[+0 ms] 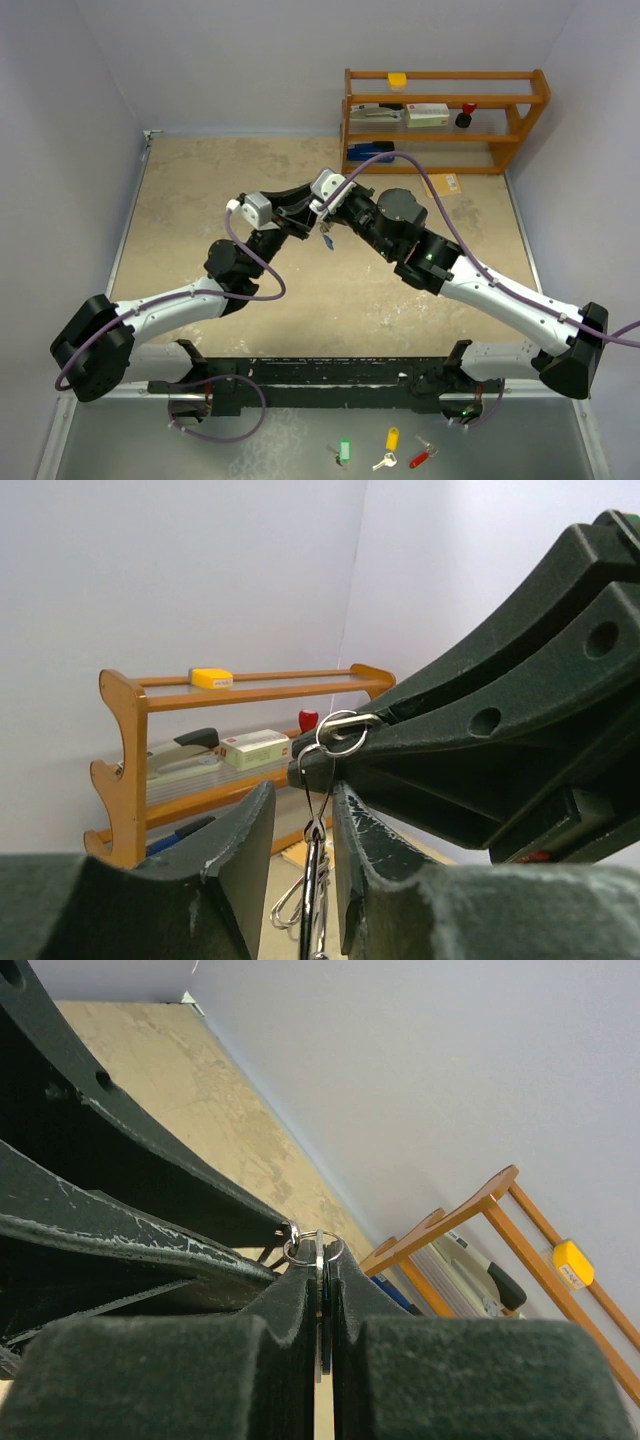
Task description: Remove the keys from the keyring
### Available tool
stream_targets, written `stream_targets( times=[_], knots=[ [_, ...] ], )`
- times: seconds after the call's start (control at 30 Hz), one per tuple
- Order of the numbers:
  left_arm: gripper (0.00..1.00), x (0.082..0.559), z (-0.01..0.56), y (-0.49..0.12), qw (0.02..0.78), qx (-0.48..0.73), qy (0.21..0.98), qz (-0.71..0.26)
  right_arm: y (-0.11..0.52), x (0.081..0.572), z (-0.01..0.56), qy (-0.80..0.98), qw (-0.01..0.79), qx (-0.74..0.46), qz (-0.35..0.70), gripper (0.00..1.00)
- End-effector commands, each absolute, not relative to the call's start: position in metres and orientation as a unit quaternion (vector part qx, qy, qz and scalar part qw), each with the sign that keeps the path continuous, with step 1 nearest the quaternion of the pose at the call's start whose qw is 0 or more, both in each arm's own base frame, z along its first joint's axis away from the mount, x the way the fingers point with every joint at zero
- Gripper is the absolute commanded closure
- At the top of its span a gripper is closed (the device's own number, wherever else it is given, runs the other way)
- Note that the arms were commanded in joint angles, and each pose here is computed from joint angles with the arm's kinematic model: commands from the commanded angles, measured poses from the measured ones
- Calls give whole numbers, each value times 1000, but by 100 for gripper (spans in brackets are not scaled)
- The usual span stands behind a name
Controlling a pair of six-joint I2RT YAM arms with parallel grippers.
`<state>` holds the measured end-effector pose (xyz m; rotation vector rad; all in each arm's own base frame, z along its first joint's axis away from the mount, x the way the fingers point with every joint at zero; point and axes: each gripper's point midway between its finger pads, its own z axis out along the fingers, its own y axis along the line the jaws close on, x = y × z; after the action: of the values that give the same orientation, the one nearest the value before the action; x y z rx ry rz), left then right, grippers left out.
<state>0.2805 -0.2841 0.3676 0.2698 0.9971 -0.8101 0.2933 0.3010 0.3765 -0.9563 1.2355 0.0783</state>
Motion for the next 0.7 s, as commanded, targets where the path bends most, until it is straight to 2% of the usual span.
stream_targets(
  times=[0.0, 0.27, 0.4, 0.67],
  knots=[
    [75, 270, 394, -285, 805, 140, 430, -384, 298, 289, 412, 534, 742, -403, 41, 100],
    [84, 272, 388, -276, 813, 127, 435, -366, 299, 290, 412, 534, 742, -403, 40, 100],
    [100, 272, 393, -257, 832, 98, 422, -347, 298, 292, 408, 541, 738, -403, 33, 100],
    [100, 267, 399, -253, 837, 110, 418, -334, 294, 293, 410, 542, 739, -400, 23, 100]
  ],
)
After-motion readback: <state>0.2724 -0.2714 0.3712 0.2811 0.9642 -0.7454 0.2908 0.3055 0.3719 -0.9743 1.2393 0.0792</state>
